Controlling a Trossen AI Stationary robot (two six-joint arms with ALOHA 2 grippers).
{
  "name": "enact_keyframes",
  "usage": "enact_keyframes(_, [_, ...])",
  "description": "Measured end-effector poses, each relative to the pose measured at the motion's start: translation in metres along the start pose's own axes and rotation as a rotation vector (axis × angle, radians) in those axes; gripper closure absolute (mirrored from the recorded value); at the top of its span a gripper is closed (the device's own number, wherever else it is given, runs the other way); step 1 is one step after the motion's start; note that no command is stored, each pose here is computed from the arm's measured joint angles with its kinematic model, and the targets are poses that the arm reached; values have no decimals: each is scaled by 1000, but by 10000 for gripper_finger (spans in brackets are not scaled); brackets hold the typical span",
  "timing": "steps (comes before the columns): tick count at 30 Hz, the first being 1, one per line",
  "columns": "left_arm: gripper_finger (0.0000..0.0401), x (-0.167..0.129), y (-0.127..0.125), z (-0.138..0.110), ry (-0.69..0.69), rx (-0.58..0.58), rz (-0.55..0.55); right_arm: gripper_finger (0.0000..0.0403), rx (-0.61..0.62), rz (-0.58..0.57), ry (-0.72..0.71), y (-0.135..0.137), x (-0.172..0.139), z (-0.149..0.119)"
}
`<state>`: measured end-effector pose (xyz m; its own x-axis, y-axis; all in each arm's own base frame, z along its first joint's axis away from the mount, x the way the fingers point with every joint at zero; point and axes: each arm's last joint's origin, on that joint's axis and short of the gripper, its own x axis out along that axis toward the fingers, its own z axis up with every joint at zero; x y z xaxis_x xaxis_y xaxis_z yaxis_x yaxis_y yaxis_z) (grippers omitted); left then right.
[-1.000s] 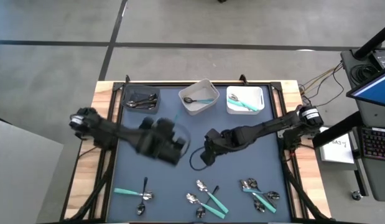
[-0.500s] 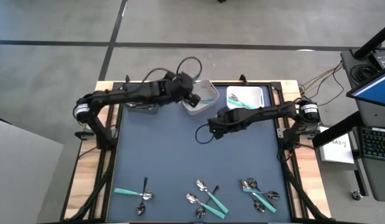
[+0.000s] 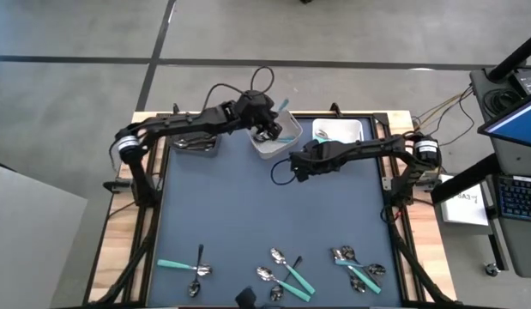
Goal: Sort silverware by color (type)
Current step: Put the blue spoon into the gray bin, then put the black spoon into the black bin
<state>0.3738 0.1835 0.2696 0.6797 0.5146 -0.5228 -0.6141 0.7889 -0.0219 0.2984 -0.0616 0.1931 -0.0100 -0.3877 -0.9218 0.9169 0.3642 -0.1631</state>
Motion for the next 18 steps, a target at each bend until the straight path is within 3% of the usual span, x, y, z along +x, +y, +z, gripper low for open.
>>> enact_keyframes(4, [363,17,3,1,10,-8,10,323,1,-9,14,-2,4,-2])
enact_keyframes(9, [371,20,2,5,15,-5,13,323,18,-14,20,-3,5,-4])
enact_keyframes(14, [391,12,5,6,45,50,0,323,32,-19,23,-3,6,-5])
enact_keyframes(18, [399,-5,0,6,109,102,-100,323,18,-21,25,-4,7,-6])
